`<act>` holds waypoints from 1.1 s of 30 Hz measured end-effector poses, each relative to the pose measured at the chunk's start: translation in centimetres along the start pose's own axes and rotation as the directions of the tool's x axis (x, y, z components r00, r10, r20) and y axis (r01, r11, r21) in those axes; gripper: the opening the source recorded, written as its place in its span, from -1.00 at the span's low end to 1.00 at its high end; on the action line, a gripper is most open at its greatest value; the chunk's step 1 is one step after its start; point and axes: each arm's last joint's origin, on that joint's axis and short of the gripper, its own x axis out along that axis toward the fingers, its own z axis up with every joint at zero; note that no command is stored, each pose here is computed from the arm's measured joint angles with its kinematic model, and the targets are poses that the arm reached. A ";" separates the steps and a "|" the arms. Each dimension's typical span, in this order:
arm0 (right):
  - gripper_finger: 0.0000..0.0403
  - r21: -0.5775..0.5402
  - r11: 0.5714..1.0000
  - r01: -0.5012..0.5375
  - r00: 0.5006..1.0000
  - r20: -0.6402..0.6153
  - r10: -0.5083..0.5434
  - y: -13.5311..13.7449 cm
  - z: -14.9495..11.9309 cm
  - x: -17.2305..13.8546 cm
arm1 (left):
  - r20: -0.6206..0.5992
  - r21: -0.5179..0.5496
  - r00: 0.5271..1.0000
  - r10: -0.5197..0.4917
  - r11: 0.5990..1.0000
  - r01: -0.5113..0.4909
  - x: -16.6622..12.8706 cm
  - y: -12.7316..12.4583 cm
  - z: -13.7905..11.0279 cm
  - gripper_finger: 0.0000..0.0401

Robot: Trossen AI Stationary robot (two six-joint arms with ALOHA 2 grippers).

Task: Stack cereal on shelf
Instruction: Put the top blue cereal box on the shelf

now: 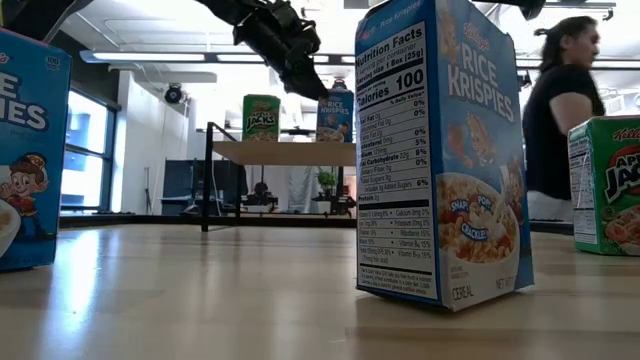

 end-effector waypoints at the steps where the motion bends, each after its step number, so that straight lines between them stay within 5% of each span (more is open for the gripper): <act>1: 0.08 0.000 1.000 0.000 1.000 0.000 0.000 0.0 0.0 0.0 | -0.001 -0.011 1.000 0.000 1.000 0.000 0.0 0.0 0.0 -0.16; 33: 0.08 0.000 1.000 0.001 1.000 0.000 -0.001 0.0 0.0 0.0 | -0.048 -0.023 0.999 0.000 1.000 -0.001 0.3 -0.3 -0.4 -0.03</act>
